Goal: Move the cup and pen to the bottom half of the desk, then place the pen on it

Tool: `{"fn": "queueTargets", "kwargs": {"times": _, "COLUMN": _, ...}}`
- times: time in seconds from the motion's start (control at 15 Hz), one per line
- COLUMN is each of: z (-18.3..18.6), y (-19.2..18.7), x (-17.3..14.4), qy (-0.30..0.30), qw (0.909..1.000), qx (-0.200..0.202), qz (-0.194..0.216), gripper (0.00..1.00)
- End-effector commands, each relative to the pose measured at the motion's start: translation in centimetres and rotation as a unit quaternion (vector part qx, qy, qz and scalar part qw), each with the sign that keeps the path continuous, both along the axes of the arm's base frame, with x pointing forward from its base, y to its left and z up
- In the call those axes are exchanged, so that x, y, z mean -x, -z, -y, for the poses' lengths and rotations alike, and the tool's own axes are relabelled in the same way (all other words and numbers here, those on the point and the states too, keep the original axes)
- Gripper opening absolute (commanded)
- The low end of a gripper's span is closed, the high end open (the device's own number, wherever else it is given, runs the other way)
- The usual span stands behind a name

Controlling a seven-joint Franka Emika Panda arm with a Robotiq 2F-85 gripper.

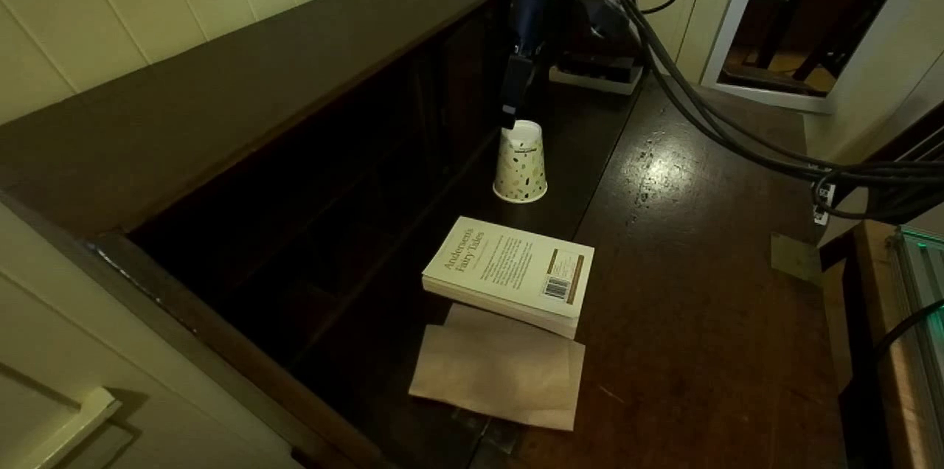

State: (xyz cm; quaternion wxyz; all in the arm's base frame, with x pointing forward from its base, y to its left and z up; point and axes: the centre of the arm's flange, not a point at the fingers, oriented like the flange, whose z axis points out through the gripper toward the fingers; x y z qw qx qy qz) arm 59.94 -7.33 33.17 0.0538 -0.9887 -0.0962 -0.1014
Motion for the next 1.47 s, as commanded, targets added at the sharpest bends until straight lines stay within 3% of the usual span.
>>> {"fn": "queueTargets", "kwargs": {"times": 0.0, "z": 0.0, "y": -1.9, "x": 0.6, "qy": 0.001, "qw": 0.9999, "qx": 0.008, "qz": 0.011, "gripper": 1.00}}
{"fn": "queueTargets", "kwargs": {"times": 0.27, "z": 1.2, "y": -5.7, "x": 1.4, "qy": 0.002, "qw": 0.9995, "qx": 0.018, "qz": 0.025, "gripper": 1.00}}
{"fn": "queueTargets", "kwargs": {"times": 0.67, "z": 4.2, "y": -12.9, "x": 2.2, "qy": 0.009, "qw": 0.9962, "qx": 0.064, "qz": 0.058, "gripper": 1.00}}
{"fn": "queueTargets", "kwargs": {"times": 1.0, "z": 8.4, "y": -18.0, "x": 1.1, "qy": 0.042, "qw": 0.9890, "qx": 0.101, "qz": 0.100, "gripper": 1.00}}
{"fn": "queueTargets", "kwargs": {"times": 1.4, "z": 13.0, "y": -20.0, "x": -1.7, "qy": 0.106, "qw": 0.9775, "qx": 0.111, "qz": 0.144, "gripper": 1.00}}
